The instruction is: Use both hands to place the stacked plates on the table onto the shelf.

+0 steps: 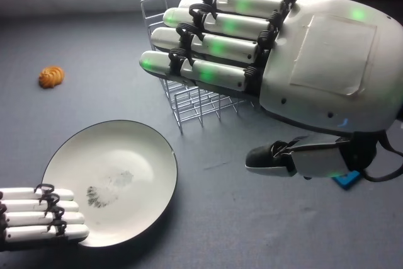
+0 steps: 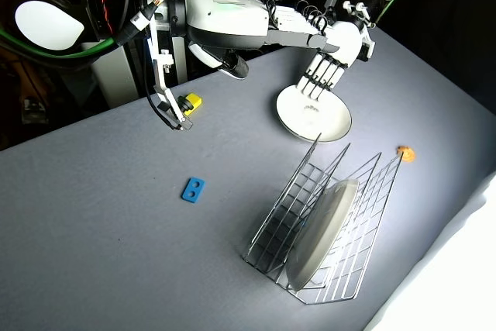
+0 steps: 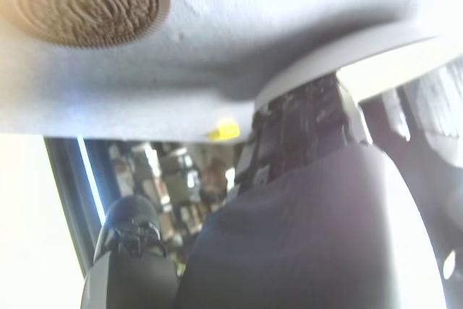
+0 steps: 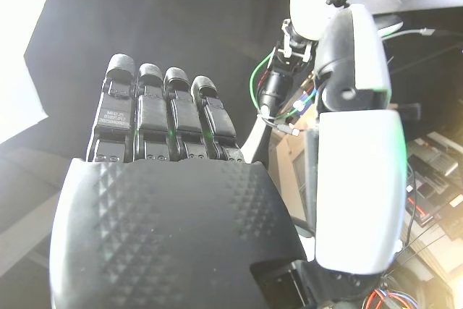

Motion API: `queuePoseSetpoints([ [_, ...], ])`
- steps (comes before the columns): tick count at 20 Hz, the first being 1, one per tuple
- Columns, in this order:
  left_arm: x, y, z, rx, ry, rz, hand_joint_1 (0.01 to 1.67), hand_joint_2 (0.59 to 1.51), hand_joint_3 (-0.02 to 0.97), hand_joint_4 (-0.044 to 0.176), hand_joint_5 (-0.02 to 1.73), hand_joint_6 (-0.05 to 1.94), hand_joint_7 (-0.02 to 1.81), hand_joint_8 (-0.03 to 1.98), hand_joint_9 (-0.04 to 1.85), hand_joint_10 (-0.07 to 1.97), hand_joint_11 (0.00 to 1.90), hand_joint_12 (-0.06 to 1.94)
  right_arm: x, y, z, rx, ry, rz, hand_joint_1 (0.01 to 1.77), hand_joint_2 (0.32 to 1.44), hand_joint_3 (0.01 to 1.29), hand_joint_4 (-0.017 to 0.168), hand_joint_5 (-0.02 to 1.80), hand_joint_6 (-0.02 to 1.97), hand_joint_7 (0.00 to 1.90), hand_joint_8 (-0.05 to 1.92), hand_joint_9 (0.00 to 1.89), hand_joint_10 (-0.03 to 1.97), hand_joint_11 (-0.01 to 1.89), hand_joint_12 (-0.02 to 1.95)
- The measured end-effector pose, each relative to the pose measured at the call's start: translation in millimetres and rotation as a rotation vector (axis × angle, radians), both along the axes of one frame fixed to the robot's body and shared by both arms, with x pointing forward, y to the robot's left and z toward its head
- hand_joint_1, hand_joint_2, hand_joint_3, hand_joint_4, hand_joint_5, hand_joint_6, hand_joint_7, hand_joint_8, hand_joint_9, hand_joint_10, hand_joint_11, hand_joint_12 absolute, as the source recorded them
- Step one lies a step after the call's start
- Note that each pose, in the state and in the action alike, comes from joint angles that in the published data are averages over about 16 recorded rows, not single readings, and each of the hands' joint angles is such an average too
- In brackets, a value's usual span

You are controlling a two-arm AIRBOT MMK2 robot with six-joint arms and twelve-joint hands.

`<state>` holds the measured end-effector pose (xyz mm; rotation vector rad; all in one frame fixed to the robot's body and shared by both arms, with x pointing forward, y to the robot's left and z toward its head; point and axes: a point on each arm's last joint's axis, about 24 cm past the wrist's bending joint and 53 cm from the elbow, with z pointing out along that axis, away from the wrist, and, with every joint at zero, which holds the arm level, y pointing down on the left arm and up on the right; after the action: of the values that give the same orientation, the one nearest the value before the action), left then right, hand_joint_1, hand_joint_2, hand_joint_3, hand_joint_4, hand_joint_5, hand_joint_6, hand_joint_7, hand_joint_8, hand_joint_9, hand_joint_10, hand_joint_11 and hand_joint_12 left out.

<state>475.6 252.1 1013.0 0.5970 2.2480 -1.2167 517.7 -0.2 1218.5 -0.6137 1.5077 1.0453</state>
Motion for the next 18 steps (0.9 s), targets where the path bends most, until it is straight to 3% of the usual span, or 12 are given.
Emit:
queuePoseSetpoints([
  [5,14.5,-0.1,11.4,-0.006,-0.05,0.001,0.02,1.081,0.014,-0.002,0.01,0.01,0.02,-0.01,0.02,0.0,0.01,0.01,-0.7,0.8,-0.2,-0.001,-0.001,0.002,0.85,0.98,0.01,0.004,0.01,0.03,0.02,0.01,0.02,0.0,0.01,0.11],
  [11,36.7,6.6,18.0,0.022,-0.104,0.031,0.02,1.079,0.015,0.001,0.02,0.02,0.02,-0.01,0.02,0.01,0.01,0.01,-1.6,2.0,-0.3,-0.002,-0.004,0.005,0.83,0.99,0.01,0.004,0.01,0.03,0.02,0.01,0.02,0.0,0.02,0.04],
  [18,50.5,22.0,5.0,0.094,-0.105,0.102,0.02,1.081,0.015,0.001,0.02,0.02,0.02,-0.01,0.01,-0.01,0.01,0.01,-2.1,3.0,-0.6,-0.003,-0.007,0.007,0.82,0.99,0.01,0.004,0.01,0.03,0.02,0.01,0.02,0.0,0.02,0.01],
])
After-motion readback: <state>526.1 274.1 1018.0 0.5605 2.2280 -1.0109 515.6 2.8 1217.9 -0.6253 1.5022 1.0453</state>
